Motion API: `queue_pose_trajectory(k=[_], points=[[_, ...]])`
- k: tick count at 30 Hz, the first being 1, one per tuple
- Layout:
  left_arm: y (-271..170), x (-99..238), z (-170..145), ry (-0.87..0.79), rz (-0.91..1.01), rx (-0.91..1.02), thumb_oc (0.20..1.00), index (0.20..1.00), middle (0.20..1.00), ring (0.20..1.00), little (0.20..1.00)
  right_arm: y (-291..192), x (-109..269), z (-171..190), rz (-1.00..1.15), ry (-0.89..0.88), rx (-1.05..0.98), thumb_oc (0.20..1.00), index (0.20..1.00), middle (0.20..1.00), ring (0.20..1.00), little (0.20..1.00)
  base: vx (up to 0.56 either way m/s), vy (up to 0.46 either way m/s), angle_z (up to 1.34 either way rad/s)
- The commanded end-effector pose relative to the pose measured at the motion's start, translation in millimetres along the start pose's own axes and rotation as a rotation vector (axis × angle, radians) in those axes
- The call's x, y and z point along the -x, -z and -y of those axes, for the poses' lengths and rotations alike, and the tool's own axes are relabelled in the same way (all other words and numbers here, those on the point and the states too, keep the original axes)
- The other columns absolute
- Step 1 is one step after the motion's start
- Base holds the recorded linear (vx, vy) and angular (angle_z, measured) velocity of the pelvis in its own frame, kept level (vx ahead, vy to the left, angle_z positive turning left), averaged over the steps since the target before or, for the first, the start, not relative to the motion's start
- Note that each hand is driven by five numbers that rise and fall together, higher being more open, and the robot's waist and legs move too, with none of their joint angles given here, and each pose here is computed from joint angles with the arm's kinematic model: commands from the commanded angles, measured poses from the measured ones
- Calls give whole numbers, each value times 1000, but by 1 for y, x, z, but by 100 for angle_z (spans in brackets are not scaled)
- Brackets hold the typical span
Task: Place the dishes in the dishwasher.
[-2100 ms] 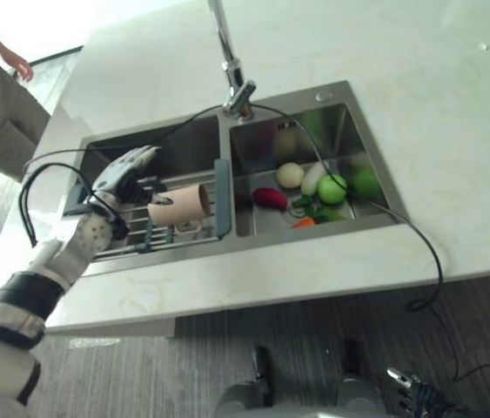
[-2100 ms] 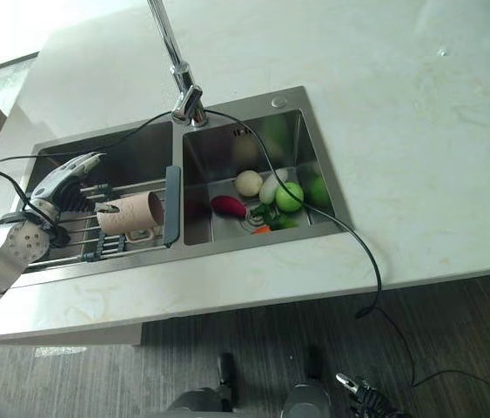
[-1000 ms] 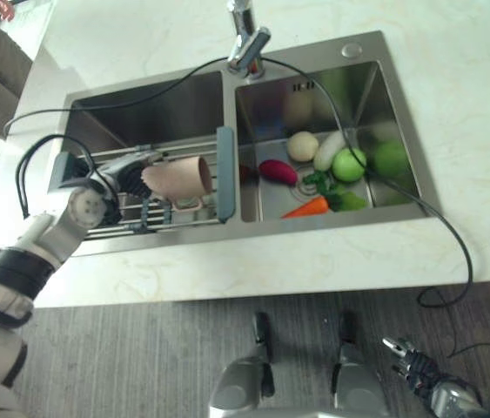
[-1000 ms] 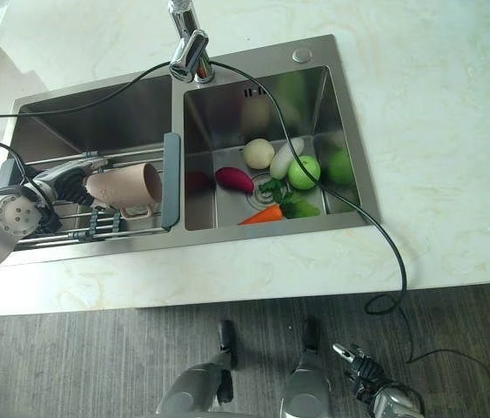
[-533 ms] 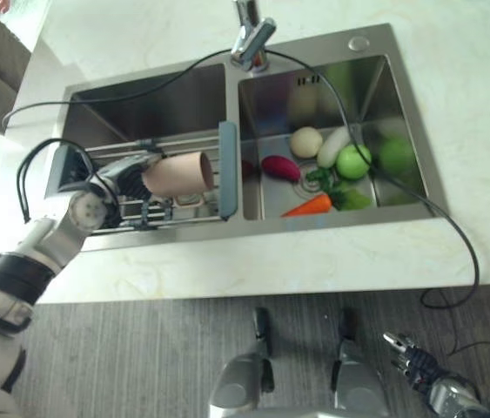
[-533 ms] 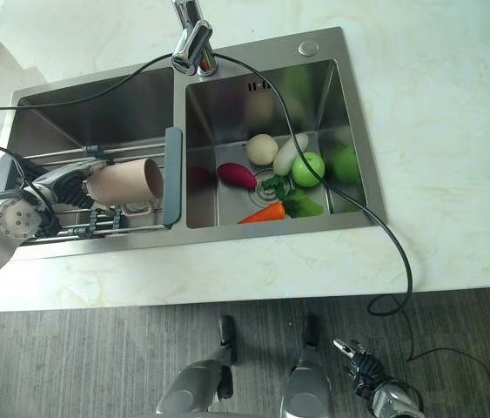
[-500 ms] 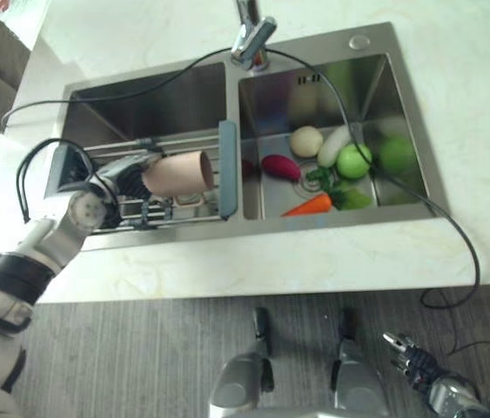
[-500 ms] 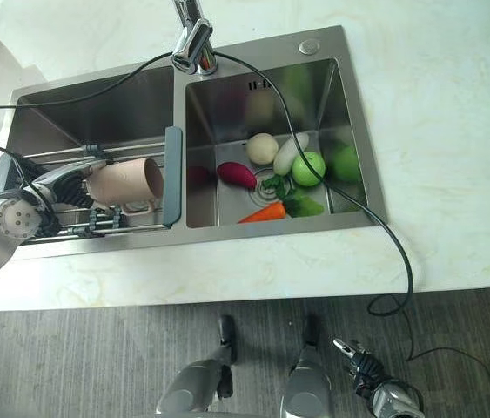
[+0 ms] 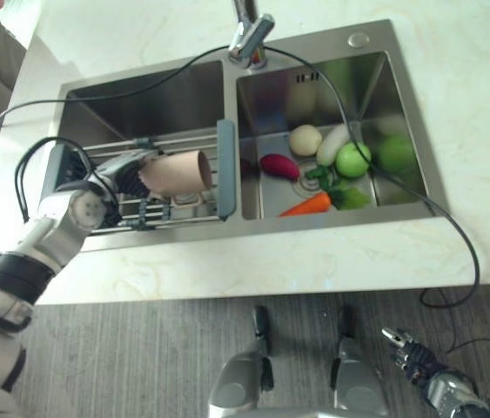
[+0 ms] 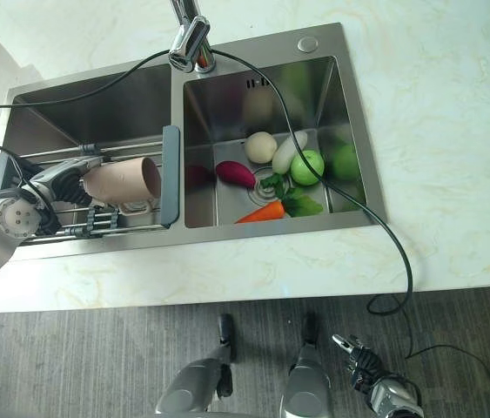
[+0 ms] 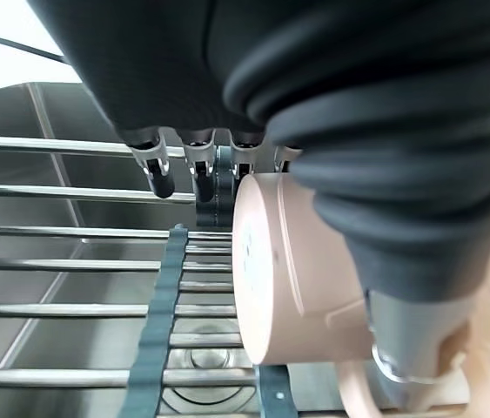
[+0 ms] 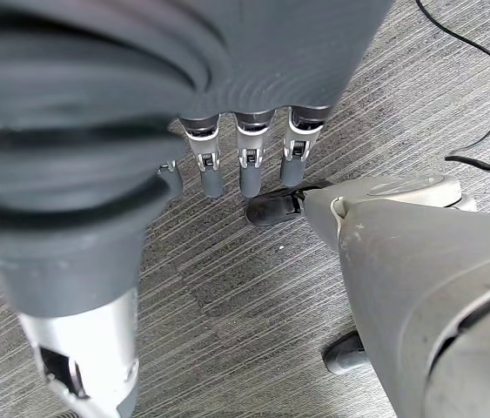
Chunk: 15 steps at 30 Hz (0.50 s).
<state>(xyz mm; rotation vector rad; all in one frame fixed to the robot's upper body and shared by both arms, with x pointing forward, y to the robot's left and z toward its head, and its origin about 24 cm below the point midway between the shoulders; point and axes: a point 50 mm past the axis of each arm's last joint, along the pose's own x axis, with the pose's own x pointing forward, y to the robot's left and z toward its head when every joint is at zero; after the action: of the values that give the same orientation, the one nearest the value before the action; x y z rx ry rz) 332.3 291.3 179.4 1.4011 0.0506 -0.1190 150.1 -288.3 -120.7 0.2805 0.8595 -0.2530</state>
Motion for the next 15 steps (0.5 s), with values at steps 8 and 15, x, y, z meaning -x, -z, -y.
queue_pose_trajectory(k=[8,15], points=[[1,2,-47,-200,-11,-66,1000,1000,1000,1000,1000,0,-3,-11,14,-35,0,1000,1000,1000,1000,1000,4,1,-2],[-7,0,-45,-180,16,-62,1000,1000,1000,1000,1000,-1,-3,-11,18,-32,-4,1000,1000,1000,1000,1000,0,0,0]])
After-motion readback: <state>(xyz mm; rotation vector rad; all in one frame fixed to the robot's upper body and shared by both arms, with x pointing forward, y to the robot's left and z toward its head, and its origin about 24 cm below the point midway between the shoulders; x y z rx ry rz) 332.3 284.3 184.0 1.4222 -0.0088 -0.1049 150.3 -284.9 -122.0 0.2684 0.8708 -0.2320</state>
